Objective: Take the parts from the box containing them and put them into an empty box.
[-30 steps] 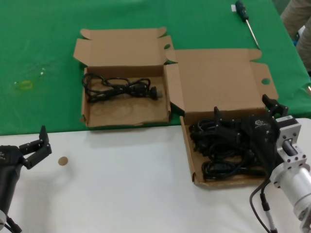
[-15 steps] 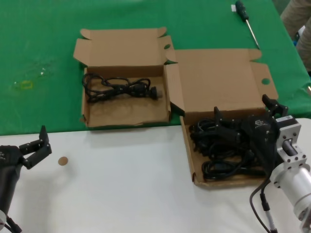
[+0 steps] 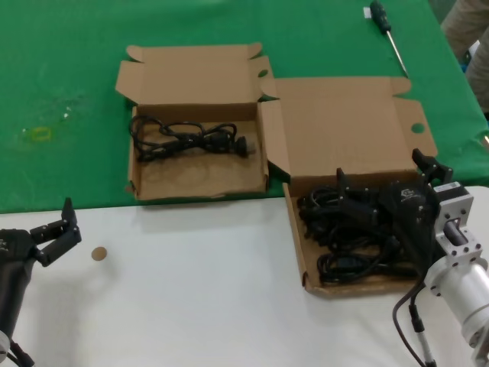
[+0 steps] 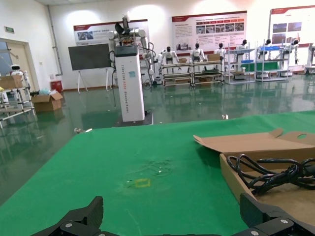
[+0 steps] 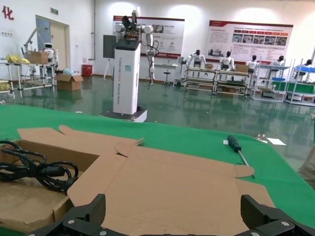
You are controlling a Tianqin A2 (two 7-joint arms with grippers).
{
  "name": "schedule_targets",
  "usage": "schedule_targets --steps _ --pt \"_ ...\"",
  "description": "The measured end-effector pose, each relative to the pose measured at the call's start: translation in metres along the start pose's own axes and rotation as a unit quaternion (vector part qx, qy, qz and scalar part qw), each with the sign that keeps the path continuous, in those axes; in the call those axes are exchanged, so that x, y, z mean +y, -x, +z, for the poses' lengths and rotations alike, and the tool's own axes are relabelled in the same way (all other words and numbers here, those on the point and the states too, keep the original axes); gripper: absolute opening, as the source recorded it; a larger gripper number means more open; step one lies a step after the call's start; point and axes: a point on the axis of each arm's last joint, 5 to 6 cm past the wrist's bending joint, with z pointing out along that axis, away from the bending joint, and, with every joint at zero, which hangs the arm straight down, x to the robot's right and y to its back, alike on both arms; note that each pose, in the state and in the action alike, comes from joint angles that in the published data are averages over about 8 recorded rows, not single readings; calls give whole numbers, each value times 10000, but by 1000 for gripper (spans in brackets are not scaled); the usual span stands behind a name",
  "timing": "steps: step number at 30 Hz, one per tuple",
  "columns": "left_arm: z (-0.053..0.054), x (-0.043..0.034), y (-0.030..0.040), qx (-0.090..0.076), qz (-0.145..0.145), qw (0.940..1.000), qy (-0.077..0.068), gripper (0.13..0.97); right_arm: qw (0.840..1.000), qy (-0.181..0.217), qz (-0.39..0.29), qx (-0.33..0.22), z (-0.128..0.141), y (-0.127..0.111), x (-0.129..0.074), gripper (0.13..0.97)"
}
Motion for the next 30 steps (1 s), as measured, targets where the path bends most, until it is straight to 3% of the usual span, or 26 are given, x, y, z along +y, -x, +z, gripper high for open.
schedule_targets --steps 30 --pt "0 0 0 0 0 10000 0 966 10000 0 0 0 0 0 0 966"
